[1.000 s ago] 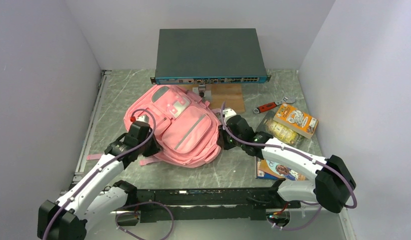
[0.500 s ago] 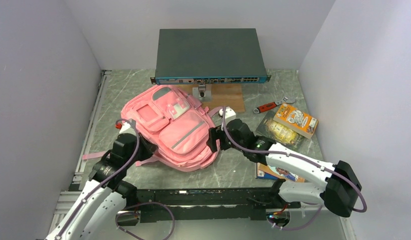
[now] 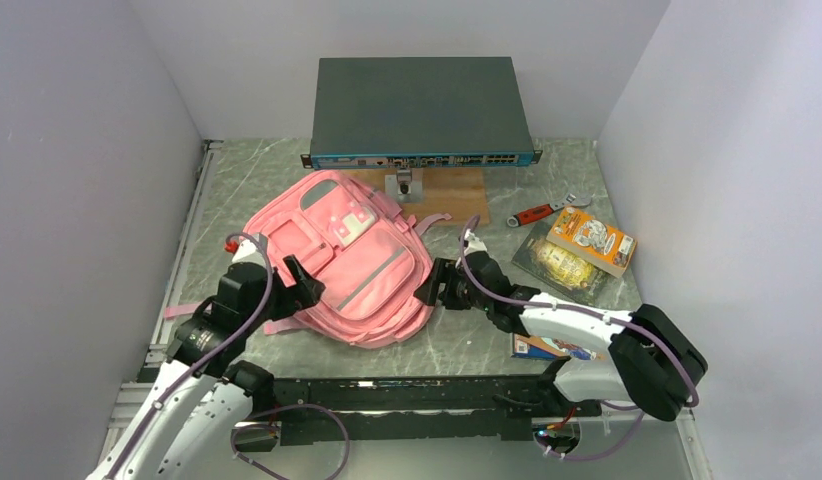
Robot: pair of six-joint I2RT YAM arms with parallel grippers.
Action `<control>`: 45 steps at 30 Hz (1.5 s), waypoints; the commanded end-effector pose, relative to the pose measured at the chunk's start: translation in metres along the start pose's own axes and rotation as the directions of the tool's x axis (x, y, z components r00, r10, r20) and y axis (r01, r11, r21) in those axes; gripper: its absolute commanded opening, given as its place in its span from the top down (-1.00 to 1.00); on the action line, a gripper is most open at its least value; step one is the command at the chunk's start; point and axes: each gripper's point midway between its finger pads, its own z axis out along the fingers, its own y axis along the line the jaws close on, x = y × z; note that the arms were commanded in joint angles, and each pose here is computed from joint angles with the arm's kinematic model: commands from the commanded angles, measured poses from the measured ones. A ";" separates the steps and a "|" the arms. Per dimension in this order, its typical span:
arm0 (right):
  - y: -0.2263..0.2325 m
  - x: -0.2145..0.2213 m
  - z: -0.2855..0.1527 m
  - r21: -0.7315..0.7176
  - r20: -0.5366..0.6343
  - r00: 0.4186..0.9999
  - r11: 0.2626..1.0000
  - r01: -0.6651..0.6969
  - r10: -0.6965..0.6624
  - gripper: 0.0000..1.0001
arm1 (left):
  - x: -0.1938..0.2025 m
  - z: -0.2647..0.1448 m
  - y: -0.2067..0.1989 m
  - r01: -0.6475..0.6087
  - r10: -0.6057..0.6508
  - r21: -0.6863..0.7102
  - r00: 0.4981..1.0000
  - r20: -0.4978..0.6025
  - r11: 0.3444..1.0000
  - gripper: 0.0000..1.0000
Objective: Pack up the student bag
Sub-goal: Unzip the student bag at the center of the board.
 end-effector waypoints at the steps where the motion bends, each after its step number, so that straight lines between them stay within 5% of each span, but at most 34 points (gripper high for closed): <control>1: 0.030 -0.001 -0.004 -0.190 0.031 0.998 0.981 -0.043 0.050 -0.40 | -0.013 -0.009 -0.043 -0.121 0.124 0.179 0.992 -0.006 0.976 -0.99; 5: 0.038 0.018 0.004 -0.279 -0.033 0.999 0.960 -0.039 0.031 -0.05 | 0.003 0.000 -0.086 -0.223 0.241 0.272 0.970 -0.035 0.936 -0.99; 9: 0.084 0.043 -0.005 -0.501 -0.041 0.996 0.864 0.051 -0.082 0.62 | 0.024 0.014 -0.117 -0.431 0.444 0.142 0.893 -0.076 0.891 -0.99; 11: 0.113 0.060 -0.017 -0.605 -0.029 0.987 0.788 0.109 -0.159 0.67 | 0.025 0.028 -0.122 -0.519 0.520 0.032 0.848 -0.104 0.854 -0.99; 14: 0.121 0.070 -0.028 -0.651 -0.025 0.987 0.752 0.102 -0.156 0.44 | 0.027 0.044 -0.119 -0.580 0.562 -0.076 0.810 -0.168 0.811 -0.99; 17: 0.072 0.055 -0.024 -0.521 -0.009 0.999 0.853 0.026 -0.036 0.03 | 0.037 0.060 -0.120 -0.592 0.571 -0.086 0.799 -0.188 0.801 -0.99; 24: -0.008 0.019 -0.036 -0.204 0.129 0.991 0.979 0.005 0.022 -0.38 | 0.051 0.077 -0.114 -0.588 0.553 -0.138 0.803 -0.221 0.797 -1.00; 30: -0.017 -0.025 -0.043 -0.073 0.227 0.974 0.997 0.031 -0.014 -0.54 | 0.067 0.092 -0.092 -0.592 0.536 -0.228 0.801 -0.266 0.773 -0.99; 37: -0.008 -0.041 -0.012 -0.088 0.118 0.993 0.996 0.004 0.006 -0.50 | 0.073 0.116 -0.070 -0.655 0.573 -0.373 0.756 -0.316 0.657 -0.92; 42: -0.011 -0.041 0.000 -0.067 0.093 0.996 0.998 0.000 0.006 -0.49 | 0.078 0.123 -0.060 -0.674 0.588 -0.431 0.737 -0.335 0.600 -0.47; 45: -0.017 -0.040 0.002 -0.043 0.091 0.996 0.999 -0.005 0.008 -0.49 | 0.081 0.123 -0.061 -0.683 0.598 -0.422 0.729 -0.334 0.597 0.04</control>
